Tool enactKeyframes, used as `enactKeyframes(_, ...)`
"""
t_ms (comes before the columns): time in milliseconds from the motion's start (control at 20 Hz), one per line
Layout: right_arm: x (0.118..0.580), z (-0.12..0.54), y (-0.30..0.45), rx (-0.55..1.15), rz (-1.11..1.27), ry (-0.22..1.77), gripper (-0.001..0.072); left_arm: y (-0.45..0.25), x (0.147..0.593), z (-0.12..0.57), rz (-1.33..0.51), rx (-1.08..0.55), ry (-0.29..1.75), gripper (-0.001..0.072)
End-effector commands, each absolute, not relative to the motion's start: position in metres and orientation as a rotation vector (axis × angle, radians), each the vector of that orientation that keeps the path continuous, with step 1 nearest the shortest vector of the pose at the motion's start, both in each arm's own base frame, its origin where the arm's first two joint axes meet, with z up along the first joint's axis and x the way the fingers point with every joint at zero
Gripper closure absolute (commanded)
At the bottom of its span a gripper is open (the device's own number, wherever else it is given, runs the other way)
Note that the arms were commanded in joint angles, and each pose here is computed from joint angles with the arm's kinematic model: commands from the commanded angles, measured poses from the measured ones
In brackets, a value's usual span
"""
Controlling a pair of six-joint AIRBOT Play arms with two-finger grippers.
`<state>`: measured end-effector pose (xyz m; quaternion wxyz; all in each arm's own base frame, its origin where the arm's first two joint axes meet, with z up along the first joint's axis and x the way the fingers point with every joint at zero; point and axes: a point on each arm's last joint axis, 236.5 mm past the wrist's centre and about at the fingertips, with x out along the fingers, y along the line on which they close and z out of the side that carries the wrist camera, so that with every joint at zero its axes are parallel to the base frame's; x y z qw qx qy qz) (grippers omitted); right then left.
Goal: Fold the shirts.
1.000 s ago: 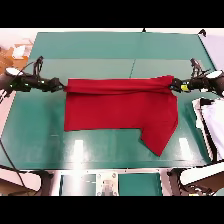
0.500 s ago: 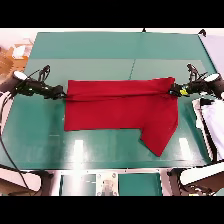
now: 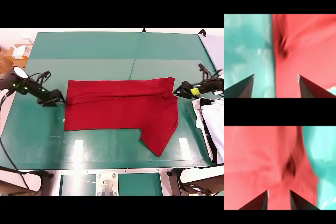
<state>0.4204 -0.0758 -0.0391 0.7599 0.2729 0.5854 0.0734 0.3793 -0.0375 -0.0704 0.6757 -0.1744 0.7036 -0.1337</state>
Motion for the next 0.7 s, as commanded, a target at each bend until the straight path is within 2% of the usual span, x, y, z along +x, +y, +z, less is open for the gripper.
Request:
enactKeyframes(0, 0.363, -0.024, -0.080, 0.687, 0.139, 1.331, 0.0402, -0.017, 0.316, -0.066, -0.158, -0.353, 1.763, 0.0096)
enactKeyframes(150, 0.306, -0.036, -0.105, 0.711, -0.001, 1.332, 0.0401, -0.021, 0.260, -0.059, -0.108, -0.358, 1.767, 0.0096)
enactKeyframes(250, 0.279, -0.044, -0.122, 0.774, -0.114, 1.277, 0.0401, -0.039, 0.237, -0.057, -0.065, -0.474, 1.680, 0.0095)
enactKeyframes(450, 0.241, -0.056, -0.125, 0.849, -0.219, 1.231, 0.0401, -0.090, 0.227, -0.058, -0.108, -0.775, 1.385, 0.0096)
enactKeyframes(650, 0.237, -0.064, -0.110, 0.913, -0.213, 1.224, 0.0401, -0.108, 0.225, -0.092, -0.008, -0.948, 1.252, 0.0096)
